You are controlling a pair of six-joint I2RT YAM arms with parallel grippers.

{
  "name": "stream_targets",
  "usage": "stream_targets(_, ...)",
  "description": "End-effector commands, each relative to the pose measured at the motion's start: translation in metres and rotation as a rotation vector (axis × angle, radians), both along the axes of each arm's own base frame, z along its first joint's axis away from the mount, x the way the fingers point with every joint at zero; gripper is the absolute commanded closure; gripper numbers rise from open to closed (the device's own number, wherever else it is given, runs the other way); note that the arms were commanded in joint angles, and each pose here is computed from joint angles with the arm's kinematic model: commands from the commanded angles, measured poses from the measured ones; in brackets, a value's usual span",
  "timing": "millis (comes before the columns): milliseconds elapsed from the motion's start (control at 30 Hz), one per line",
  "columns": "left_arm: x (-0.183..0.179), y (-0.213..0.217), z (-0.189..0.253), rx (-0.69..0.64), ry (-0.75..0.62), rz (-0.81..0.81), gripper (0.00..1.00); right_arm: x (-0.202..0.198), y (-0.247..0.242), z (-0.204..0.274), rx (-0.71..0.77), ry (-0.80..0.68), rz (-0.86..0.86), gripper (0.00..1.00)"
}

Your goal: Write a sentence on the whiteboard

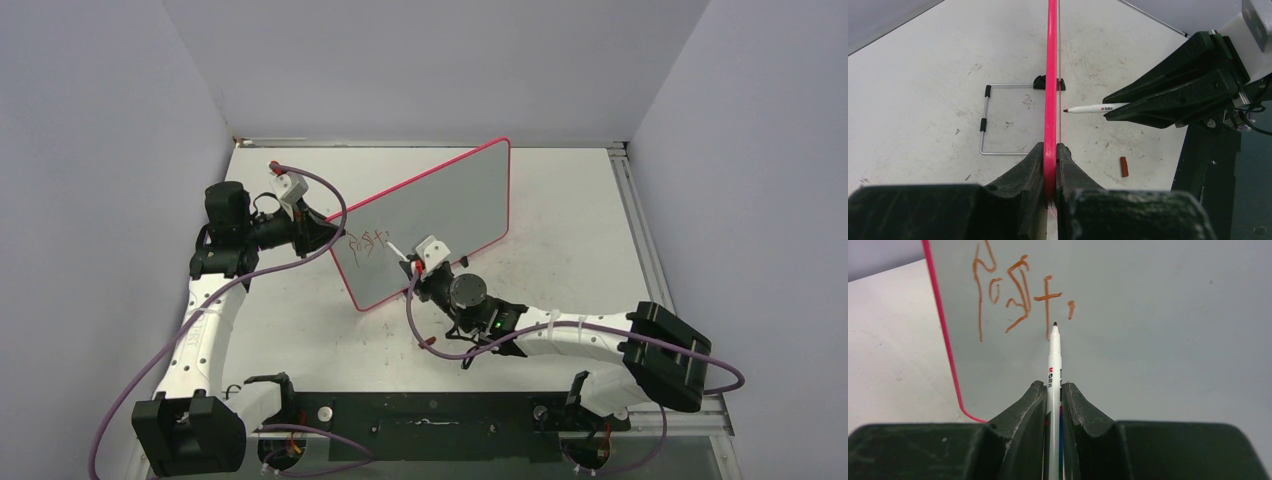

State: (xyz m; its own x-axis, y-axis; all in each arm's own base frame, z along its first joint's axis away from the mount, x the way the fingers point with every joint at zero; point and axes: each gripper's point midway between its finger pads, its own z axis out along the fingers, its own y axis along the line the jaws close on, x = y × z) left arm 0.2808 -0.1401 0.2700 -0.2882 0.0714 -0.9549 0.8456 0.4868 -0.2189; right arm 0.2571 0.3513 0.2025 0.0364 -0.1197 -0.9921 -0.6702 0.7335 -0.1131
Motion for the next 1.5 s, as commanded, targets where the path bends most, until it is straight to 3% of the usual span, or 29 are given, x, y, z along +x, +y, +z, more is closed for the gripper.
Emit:
stream_targets(0,-0.002,0.001,-0.004,0.024,0.007,-0.004,1.00,-0.010,0.001,0.022,0.019,-0.059,-0.015,0.95)
stream_targets(733,-0.002,0.001,-0.003,0.022,0.006,-0.004,1.00,0.007,0.016,0.023,0.017,-0.061,-0.020,0.95)
stream_targets(1467,-0.002,0.001,-0.003,0.022,0.005,-0.004,1.00,0.026,-0.011,0.019,0.029,-0.028,-0.134,0.95)
